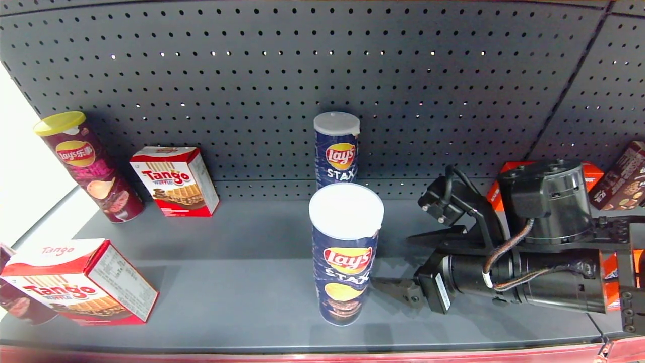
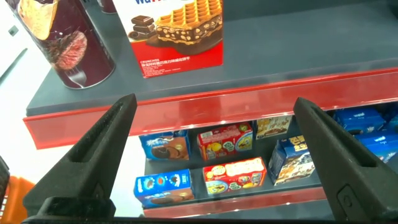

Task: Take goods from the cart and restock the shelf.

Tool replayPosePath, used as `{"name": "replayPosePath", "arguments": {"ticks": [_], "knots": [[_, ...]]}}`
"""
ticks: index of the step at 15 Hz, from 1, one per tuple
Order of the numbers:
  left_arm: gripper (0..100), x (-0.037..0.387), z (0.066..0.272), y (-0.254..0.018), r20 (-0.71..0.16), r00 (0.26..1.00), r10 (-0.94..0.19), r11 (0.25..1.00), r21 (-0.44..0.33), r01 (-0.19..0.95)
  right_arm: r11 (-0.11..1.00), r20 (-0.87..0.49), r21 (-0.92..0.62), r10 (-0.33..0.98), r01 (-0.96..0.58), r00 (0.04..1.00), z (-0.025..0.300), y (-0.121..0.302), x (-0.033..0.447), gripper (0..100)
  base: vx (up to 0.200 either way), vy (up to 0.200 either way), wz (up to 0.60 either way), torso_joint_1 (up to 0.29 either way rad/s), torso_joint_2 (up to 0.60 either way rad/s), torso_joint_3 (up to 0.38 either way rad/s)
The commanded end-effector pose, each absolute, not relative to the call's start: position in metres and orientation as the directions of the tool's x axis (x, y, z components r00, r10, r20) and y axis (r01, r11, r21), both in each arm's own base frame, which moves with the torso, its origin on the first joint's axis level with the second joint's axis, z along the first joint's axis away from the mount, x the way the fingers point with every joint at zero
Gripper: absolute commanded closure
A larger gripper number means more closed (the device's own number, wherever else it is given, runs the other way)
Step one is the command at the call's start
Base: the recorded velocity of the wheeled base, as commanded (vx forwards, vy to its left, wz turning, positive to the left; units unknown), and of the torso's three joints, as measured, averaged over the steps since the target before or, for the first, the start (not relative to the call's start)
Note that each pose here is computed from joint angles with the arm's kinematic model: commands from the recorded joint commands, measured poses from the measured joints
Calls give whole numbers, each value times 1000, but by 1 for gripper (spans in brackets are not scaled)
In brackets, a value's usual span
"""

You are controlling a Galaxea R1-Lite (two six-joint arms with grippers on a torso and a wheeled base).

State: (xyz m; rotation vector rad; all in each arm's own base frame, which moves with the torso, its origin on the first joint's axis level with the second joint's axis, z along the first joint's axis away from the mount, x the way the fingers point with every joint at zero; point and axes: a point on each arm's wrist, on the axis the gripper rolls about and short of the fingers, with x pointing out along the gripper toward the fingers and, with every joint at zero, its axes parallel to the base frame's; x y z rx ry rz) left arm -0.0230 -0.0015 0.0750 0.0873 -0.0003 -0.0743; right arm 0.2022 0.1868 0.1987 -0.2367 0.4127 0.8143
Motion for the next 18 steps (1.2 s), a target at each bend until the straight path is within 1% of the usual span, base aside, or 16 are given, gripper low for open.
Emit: {"name": "replayPosePath", "arguments": {"ticks": [1,2,4,5,6,7,9,10,11,12,13,16,18], "knots": [[0,-23,75,-2,-5,997,-74,993,87,74,672,-444,-45,649,-739,617,199,183,201,0,0,0,0,0,0,0],[0,-23,75,-2,-5,997,-74,993,87,74,683,-440,-44,642,-729,628,200,178,201,0,0,0,0,0,0,0],[0,-23,75,-2,-3,997,-74,993,87,74,723,-396,-48,620,-689,678,212,159,199,0,0,0,0,0,0,0],[0,-23,75,-2,-5,997,-74,993,87,74,769,-329,-55,589,-637,739,230,136,195,0,0,0,0,0,0,0],[0,-23,75,-2,-3,997,-74,993,87,74,797,-291,-59,563,-602,774,239,122,191,0,0,0,0,0,0,0],[0,-23,75,-2,-5,997,-75,993,87,75,842,-229,-65,510,-535,829,252,98,183,0,0,0,0,0,0,0],[0,-23,75,-2,-5,996,-86,993,87,86,893,-159,-71,430,-444,889,263,68,166,0,0,0,0,0,0,0],[0,-23,75,-2,-6,995,-100,991,87,100,952,-78,-79,290,-295,954,262,31,127,0,0,0,0,0,0,0],[0,-23,75,-2,-6,995,-98,991,87,98,970,-31,-81,229,-231,973,255,18,99,0,0,0,0,0,0,0],[0,-23,75,-2,-6,995,-100,991,88,100,984,15,-86,159,-157,987,242,9,70,0,0,0,0,0,0,0],[0,-23,75,-2,-6,995,-100,991,88,100,990,44,-89,116,-112,992,227,5,48,0,0,0,0,0,0,0],[0,-23,75,-2,-5,995,-100,991,88,100,992,43,-88,89,-85,995,172,-1,-6,0,0,0,0,0,0,0],[0,-23,75,-2,-3,995,-101,991,90,101,996,41,-87,35,-32,999,143,-3,-27,0,0,0,0,0,0,0]]}}
